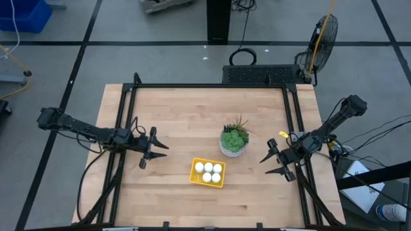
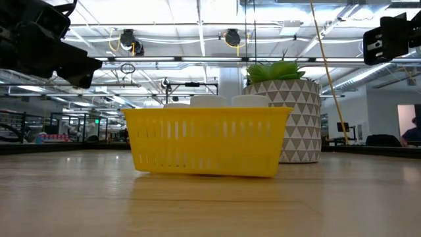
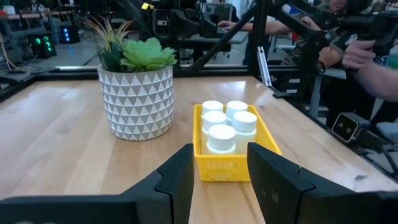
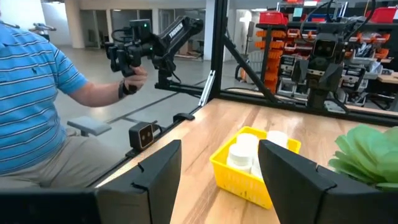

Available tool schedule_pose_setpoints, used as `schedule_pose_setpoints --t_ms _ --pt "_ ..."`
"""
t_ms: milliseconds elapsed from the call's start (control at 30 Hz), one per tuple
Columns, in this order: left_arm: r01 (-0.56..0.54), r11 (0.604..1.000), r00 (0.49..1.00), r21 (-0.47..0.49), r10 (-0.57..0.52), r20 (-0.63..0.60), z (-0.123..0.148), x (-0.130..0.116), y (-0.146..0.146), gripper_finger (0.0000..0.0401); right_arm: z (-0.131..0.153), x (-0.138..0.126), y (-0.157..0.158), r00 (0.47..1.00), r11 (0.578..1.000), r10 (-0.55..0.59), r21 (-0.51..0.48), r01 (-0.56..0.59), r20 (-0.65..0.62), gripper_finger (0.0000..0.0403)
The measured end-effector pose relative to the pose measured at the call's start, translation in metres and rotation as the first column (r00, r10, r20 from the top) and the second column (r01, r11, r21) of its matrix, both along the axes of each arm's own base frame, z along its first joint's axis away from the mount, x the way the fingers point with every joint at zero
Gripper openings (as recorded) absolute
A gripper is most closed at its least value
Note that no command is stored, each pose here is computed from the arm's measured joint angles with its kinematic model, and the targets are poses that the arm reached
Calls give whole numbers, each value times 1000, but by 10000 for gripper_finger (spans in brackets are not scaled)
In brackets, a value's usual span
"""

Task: Pick and place pill bottles into a basket
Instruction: Return to Home Position

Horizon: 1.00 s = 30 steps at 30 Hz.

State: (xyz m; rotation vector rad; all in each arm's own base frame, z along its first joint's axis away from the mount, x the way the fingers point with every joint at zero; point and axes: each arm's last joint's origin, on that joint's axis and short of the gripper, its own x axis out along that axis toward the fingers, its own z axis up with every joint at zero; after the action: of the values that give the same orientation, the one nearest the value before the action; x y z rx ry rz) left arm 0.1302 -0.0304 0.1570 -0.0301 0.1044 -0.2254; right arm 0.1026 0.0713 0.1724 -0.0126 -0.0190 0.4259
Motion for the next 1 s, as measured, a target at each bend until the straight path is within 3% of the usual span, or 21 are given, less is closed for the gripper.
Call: schedule_pose_setpoints --t_ms 233,567,1000 --pt "37 999 999 -38 -37 15 3 -1 -1 152 2 0 0 1000 1000 -1 -6 1 23 208" --pt "128 991 979 -33 -121 162 18 -12 -1 152 2 0 0 1000 1000 0 22 -1 16 208" --pt "136 989 953 -55 -115 282 30 -27 3 152 2 0 0 1000 1000 1 22 -1 15 208"
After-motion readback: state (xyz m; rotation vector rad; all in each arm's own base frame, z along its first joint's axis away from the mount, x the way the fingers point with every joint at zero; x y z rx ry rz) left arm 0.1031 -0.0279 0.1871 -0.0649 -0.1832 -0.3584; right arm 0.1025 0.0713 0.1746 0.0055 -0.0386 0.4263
